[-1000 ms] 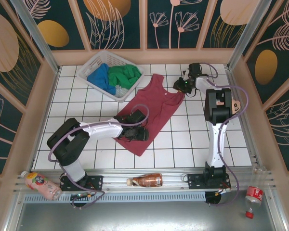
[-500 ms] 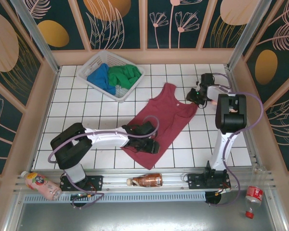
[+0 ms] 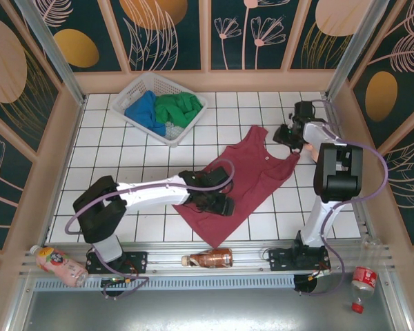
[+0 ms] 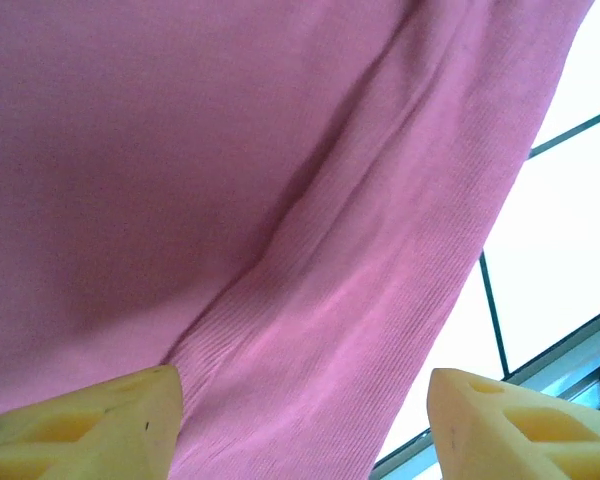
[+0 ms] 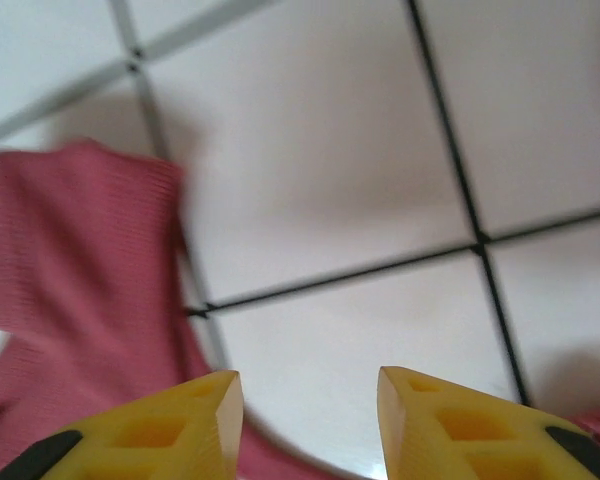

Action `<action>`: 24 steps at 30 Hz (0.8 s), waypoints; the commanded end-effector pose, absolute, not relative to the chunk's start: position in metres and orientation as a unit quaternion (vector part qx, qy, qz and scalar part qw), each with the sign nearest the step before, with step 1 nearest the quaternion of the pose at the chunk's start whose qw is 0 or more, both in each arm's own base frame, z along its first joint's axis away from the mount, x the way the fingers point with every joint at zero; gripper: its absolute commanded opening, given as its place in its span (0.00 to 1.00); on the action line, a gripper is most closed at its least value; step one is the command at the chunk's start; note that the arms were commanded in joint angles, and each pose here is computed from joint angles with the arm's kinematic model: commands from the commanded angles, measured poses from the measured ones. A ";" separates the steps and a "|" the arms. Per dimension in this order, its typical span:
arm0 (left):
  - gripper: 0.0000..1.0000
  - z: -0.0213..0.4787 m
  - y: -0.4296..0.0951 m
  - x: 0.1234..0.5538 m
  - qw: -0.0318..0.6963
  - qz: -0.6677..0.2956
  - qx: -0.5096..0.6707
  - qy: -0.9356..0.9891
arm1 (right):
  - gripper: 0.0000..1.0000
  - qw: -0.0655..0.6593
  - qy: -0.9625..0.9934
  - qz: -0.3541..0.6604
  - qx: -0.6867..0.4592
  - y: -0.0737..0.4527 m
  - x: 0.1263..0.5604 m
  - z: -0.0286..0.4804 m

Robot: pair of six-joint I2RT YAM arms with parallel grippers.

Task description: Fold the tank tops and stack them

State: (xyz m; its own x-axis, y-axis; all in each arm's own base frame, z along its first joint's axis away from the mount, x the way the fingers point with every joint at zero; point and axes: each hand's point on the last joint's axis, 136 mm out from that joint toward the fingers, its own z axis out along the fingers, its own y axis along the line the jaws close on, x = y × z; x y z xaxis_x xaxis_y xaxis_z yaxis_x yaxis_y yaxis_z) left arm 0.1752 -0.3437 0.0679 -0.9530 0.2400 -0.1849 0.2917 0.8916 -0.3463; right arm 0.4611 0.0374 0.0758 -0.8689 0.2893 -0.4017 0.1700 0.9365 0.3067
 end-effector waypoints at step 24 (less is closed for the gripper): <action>0.58 0.036 -0.173 0.248 0.135 -0.157 -0.008 0.978 | 0.45 0.187 0.961 0.184 -0.084 0.249 0.446 0.042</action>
